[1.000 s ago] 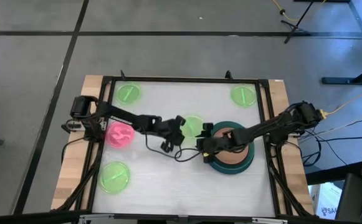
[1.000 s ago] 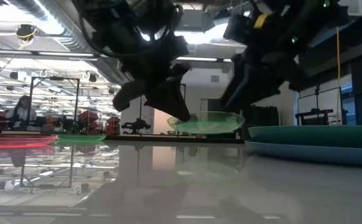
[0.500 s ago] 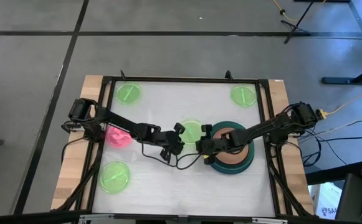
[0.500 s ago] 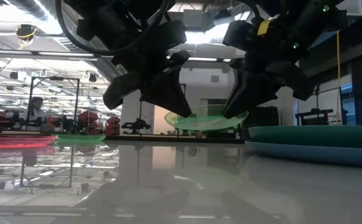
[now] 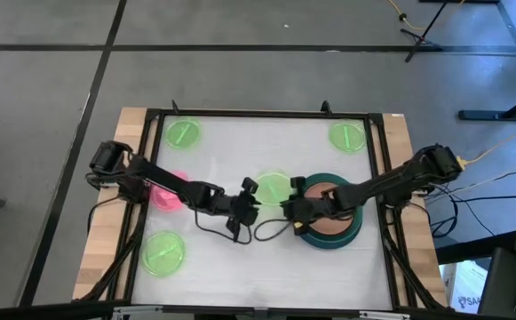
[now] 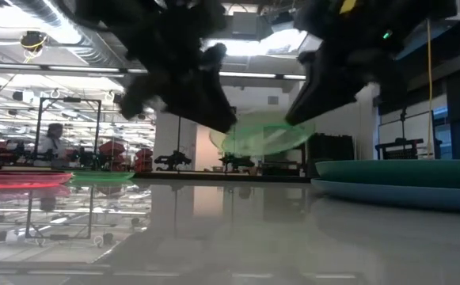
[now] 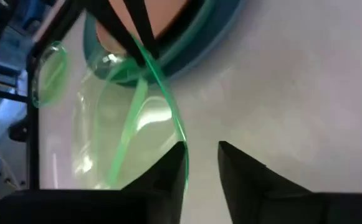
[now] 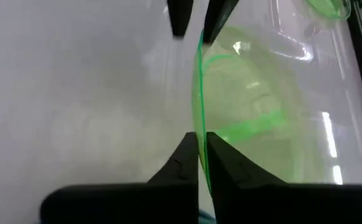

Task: Stack plastic plates
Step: Stack the light green plate on top of the orange plate

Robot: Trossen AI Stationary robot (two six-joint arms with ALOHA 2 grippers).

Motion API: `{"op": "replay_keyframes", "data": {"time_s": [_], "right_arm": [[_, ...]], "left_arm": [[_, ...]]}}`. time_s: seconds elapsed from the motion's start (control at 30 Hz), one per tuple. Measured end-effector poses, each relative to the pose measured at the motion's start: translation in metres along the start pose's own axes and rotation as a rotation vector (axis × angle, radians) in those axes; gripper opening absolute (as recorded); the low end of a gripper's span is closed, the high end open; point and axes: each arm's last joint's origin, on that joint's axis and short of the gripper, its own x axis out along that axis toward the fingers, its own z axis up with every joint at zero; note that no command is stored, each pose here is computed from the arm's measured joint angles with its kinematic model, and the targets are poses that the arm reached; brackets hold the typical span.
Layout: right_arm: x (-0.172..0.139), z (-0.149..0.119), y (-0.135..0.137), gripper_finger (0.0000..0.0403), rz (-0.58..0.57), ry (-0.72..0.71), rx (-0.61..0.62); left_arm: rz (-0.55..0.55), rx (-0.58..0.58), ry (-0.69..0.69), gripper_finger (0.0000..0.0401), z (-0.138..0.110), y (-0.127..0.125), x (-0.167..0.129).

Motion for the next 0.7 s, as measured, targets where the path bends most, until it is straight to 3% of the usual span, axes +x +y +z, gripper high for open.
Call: {"op": "replay_keyframes", "data": {"time_s": [0.17, 0.3, 0.7], "right_arm": [[-0.028, -0.001, 0.008, 0.0009, -0.022, 0.001, 0.014], [-0.054, -0.006, 0.014, 0.0009, -0.001, 0.022, 0.097], [-0.100, -0.035, 0.030, 0.0009, 0.133, 0.251, 0.430]], "left_arm": [[-0.040, -0.054, -0.003, 0.0117, 0.004, -0.002, -0.028], [-0.065, -0.129, 0.003, 0.0123, 0.001, -0.003, -0.044], [-0.077, -0.217, -0.032, 0.0124, -0.029, -0.025, -0.035]]}}
